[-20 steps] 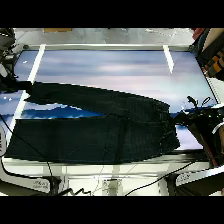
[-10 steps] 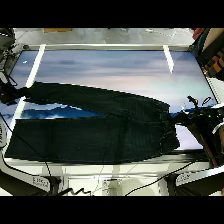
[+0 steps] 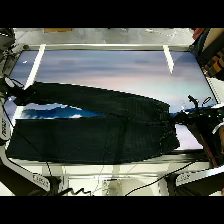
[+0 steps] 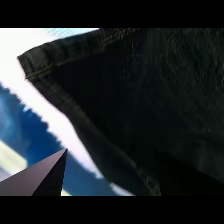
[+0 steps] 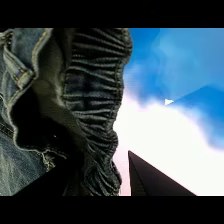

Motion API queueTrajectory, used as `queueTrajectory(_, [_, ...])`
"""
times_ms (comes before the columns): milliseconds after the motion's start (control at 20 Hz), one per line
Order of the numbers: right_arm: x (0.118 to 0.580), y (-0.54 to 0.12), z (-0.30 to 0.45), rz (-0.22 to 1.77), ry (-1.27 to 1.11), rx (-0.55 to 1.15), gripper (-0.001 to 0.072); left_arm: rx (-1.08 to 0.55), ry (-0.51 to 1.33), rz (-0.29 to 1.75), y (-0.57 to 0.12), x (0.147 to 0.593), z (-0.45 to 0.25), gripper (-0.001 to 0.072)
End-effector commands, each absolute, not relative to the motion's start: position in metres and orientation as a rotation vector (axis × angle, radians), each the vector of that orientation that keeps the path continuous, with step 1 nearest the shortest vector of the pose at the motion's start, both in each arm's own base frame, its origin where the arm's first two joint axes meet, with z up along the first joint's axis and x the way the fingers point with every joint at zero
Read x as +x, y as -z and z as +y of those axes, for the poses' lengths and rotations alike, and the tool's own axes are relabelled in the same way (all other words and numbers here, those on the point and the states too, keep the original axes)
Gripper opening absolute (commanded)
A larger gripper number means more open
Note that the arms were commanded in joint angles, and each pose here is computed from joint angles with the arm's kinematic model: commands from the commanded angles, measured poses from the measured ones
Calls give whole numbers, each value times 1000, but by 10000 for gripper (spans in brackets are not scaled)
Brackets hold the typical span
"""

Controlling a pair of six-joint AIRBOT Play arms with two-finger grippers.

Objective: Fold the clothes and pants, and hang the long-sleeved shirts on hangers.

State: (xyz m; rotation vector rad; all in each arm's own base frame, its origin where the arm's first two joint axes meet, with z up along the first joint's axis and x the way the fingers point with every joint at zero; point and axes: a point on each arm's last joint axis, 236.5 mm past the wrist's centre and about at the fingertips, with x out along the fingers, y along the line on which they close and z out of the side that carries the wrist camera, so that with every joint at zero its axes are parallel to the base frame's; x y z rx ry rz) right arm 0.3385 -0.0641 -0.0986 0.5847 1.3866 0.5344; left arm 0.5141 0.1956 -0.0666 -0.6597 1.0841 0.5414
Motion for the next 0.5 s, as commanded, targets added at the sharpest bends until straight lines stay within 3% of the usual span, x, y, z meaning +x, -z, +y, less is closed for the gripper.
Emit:
queueTrajectory(0, [339, 99, -64, 1386, -532, 583, 328, -713, -541, 1055, 75, 524, 193, 577])
queueTrajectory(50, [339, 99, -64, 1386, -532, 583, 328, -709, -542, 1053, 76, 524, 194, 574])
queueTrajectory(100, [339, 99, -64, 1386, -532, 583, 329, -710, -542, 1045, 77, 526, 195, 487])
queueTrajectory(150, [339, 99, -64, 1386, -532, 583, 328, -709, -541, 1046, 78, 526, 194, 340])
queueTrajectory(200, [339, 99, -64, 1385, -532, 583, 329, -703, -538, 1050, 79, 526, 194, 276])
queueTrajectory(350, [339, 99, -64, 1385, -532, 583, 328, -701, -537, 1077, 82, 521, 192, 262])
queueTrajectory(400, [339, 99, -64, 1386, -532, 583, 328, -684, -526, 1093, 83, 519, 192, 194])
queueTrajectory(450, [339, 99, -64, 1385, -532, 583, 329, -660, -510, 1117, 84, 515, 190, 51])
